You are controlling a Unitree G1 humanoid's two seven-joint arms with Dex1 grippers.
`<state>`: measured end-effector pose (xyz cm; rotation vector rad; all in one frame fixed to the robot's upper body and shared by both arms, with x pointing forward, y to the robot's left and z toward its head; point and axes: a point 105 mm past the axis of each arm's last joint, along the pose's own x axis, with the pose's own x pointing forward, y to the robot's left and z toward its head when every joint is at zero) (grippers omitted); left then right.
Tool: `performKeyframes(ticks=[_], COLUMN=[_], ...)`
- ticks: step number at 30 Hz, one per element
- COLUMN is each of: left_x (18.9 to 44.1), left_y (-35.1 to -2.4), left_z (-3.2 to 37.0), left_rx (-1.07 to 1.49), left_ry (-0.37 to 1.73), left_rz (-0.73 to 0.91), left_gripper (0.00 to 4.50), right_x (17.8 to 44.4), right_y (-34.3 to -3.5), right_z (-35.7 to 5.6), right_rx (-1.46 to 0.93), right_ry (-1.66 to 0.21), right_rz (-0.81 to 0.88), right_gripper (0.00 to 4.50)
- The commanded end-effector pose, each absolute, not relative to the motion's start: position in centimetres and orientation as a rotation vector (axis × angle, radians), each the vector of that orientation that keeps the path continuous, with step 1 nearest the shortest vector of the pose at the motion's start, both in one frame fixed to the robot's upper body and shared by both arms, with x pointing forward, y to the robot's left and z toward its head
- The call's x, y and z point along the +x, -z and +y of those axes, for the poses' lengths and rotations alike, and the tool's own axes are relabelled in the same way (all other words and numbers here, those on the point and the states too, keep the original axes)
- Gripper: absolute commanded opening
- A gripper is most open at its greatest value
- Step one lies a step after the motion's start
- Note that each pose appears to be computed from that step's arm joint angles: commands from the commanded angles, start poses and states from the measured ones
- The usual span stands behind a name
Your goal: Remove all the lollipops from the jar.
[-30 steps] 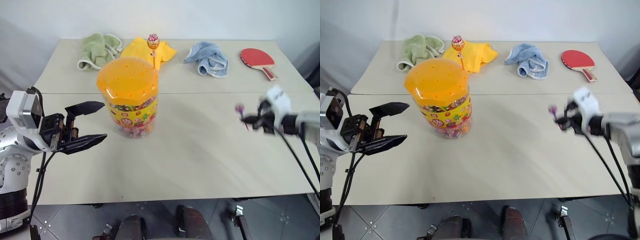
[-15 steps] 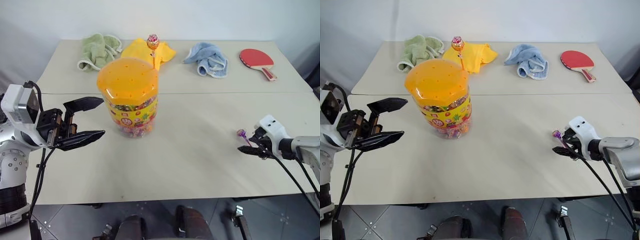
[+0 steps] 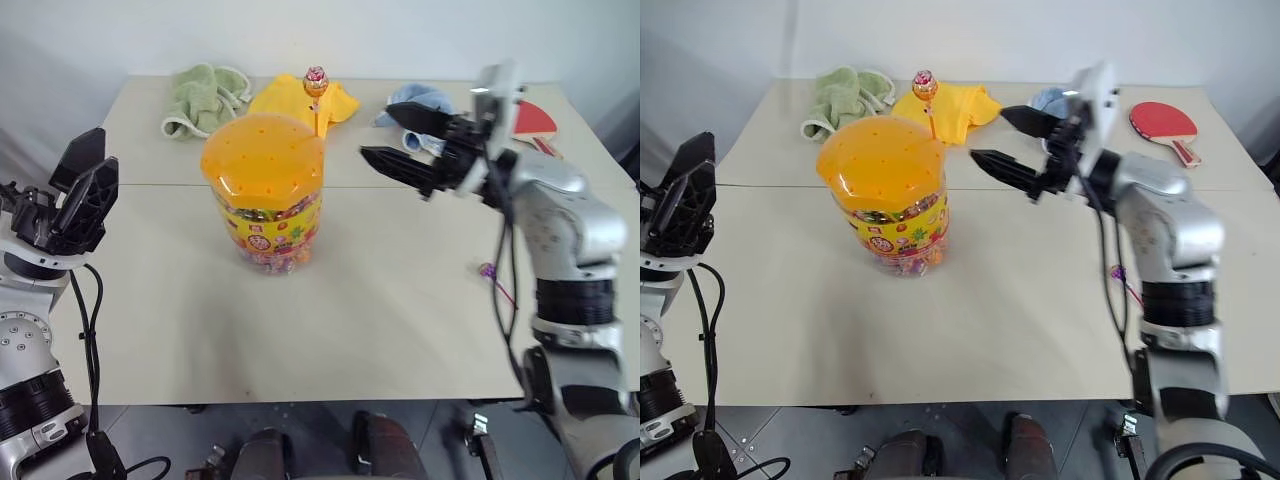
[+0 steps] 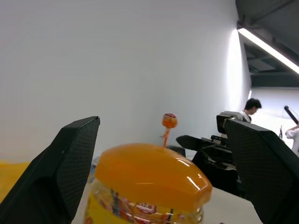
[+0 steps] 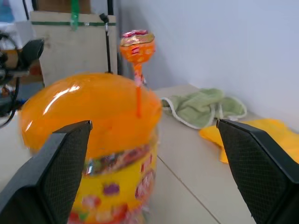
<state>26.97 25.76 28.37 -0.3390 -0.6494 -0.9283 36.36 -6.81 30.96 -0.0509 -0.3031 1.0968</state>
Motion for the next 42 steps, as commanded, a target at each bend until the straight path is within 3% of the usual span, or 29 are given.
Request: performKeyframes(ticks=[1,10,11,13,16,24,29,34,36,38,42], left_x=[26.4,26.1,26.1,26.2,26.3,26.5,26.8,26.3,25.6,25.2,25.0], left_y=[-28.7,-27.9,-27.9,-27.9,-28.1,-28.4,-28.3,-28.5,-27.6,-26.2,-23.8], left_z=[25.4,24.1,24.1,24.1,24.0,23.7,22.3,20.8,19.5,18.9,19.3], left_rx=[-0.301,-0.312,-0.313,-0.314,-0.32,-0.33,-0.293,-0.239,-0.143,-0.071,-0.002], left_ry=[0.952,0.993,0.993,0.991,0.993,1.016,1.115,1.237,1.331,1.4,1.448], left_rz=[-0.66,-0.632,-0.632,-0.633,-0.647,-0.657,-0.61,-0.569,-0.479,-0.377,-0.245], left_gripper=[4.5,4.5,4.5,4.5,4.5,4.5,4.5,4.5,4.5,4.5,4.5], right_x=[37.6,37.6,37.4,37.3,37.4,37.4,35.9,35.7,36.1,36.1,34.4], right_y=[-32.1,-32.5,-32.5,-32.5,-32.5,-34.5,-38.4,-39.6,-37.9,-34.2,-28.1], right_z=[-5.7,-1.5,-1.2,-0.9,-0.9,-2.0,-5.5,-9.8,-13.7,-18.2,-24.3], right_rx=[-0.05,0.009,0.011,0.014,0.023,0.104,0.189,0.173,0.033,-0.117,-0.258], right_ry=[-1.048,-1.139,-1.15,-1.164,-1.159,-1.136,-1.168,-1.098,-0.98,-0.824,-0.598], right_rz=[-0.325,-0.287,-0.288,-0.285,-0.284,-0.381,-0.54,-0.526,-0.372,-0.11,0.219], right_gripper=[4.47,4.47,4.29,3.88,2.9,0.06,0.02,0.02,0.02,0.02,0.02])
